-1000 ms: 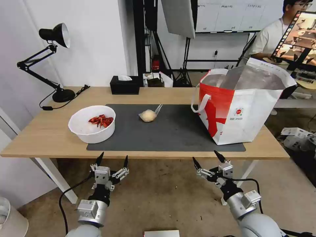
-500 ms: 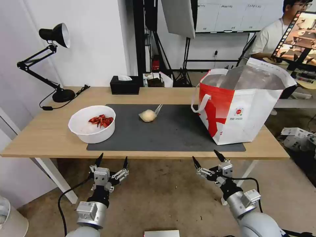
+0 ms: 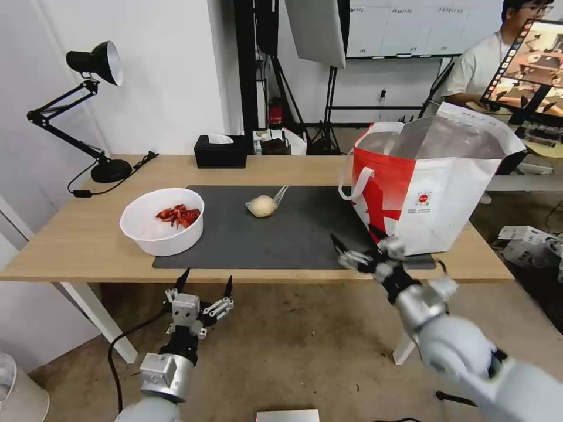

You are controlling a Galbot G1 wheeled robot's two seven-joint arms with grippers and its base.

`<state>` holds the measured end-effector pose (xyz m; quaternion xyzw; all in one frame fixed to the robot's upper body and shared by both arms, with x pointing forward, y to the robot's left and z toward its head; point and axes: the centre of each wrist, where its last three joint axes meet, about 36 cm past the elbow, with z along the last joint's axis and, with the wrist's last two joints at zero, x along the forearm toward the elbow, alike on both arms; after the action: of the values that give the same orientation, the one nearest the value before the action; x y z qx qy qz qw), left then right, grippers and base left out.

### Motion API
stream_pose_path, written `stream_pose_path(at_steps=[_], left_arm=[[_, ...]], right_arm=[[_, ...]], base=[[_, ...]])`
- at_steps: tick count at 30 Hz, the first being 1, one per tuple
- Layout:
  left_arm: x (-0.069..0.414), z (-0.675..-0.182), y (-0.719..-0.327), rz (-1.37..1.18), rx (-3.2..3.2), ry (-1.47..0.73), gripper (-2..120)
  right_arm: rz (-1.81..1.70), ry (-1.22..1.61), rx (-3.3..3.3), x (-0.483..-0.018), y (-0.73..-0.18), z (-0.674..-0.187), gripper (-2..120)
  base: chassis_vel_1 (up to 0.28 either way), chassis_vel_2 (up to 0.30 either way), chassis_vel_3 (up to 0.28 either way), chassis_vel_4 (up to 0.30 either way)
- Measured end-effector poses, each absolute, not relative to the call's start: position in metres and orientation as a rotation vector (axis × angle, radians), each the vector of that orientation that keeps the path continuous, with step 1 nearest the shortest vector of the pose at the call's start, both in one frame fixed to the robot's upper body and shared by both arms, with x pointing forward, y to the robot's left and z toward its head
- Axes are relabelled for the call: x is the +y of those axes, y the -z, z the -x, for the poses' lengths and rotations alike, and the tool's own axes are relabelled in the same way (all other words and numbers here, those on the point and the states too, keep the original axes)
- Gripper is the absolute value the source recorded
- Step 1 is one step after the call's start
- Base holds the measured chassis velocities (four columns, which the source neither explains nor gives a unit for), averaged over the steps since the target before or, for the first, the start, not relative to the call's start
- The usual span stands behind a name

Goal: Pick up the trash from the table and place it into the takeout bag.

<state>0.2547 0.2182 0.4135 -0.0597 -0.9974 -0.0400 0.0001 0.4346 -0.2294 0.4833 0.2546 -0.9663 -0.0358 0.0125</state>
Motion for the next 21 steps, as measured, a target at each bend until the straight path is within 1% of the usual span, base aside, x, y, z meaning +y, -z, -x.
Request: stream_pose_path(at_steps=[1,2,3,4,7,8,10,11,13,14,16,18,21], left_arm=[[0.218,-0.255,-0.414,0.184,-3.134,0.125,100],[0.219,-0.255,-0.414,0.180,-3.135,0.125,100],[0.219,-0.255,-0.414,0.180,-3.135,0.125,100],[0.219,-0.254,-0.413,0.174,-3.133,0.127,100],[0.222,-0.253,-0.411,0.159,-3.129,0.134,100],[0.222,-0.253,-0.411,0.159,-3.129,0.134,100],[0.224,-0.253,-0.409,0.150,-3.126,0.138,100],[0.224,-0.253,-0.409,0.150,-3.126,0.138,100],[0.226,-0.253,-0.409,0.138,-3.127,0.144,100],[0.226,-0.253,-0.409,0.138,-3.127,0.144,100],[0.228,-0.254,-0.409,0.129,-3.128,0.148,100],[0.229,-0.254,-0.409,0.126,-3.128,0.149,100],[0.231,-0.252,-0.408,0.113,-3.128,0.151,100]], right_arm=[[-0.809,0.109,-3.019,-0.222,-0.491,-0.452,100],[-0.822,0.090,-3.030,-0.208,-0.499,-0.482,100],[-0.822,0.090,-3.030,-0.208,-0.499,-0.482,100],[-0.826,0.075,-3.023,-0.194,-0.499,-0.508,100],[-0.820,0.059,-2.997,-0.157,-0.498,-0.566,100],[-0.820,0.059,-2.997,-0.157,-0.498,-0.566,100],[-0.849,0.045,-2.962,-0.131,-0.497,-0.596,100],[-0.849,0.045,-2.962,-0.131,-0.497,-0.596,100],[-0.822,0.012,-2.909,-0.102,-0.492,-0.632,100],[-0.822,0.012,-2.909,-0.102,-0.492,-0.632,100],[-0.762,-0.069,-2.866,-0.081,-0.490,-0.657,100],[-0.749,-0.097,-2.855,-0.075,-0.489,-0.664,100],[-0.730,-0.172,-2.757,-0.049,-0.485,-0.682,100]], base=[[0.000,0.000,0.000,0.000],[0.000,0.000,0.000,0.000],[0.000,0.000,0.000,0.000],[0.000,0.000,0.000,0.000],[0.000,0.000,0.000,0.000],[0.000,0.000,0.000,0.000],[0.000,0.000,0.000,0.000],[0.000,0.000,0.000,0.000],[0.000,0.000,0.000,0.000],[0.000,0.000,0.000,0.000],[0.000,0.000,0.000,0.000],[0.000,0.000,0.000,0.000],[0.000,0.000,0.000,0.000]])
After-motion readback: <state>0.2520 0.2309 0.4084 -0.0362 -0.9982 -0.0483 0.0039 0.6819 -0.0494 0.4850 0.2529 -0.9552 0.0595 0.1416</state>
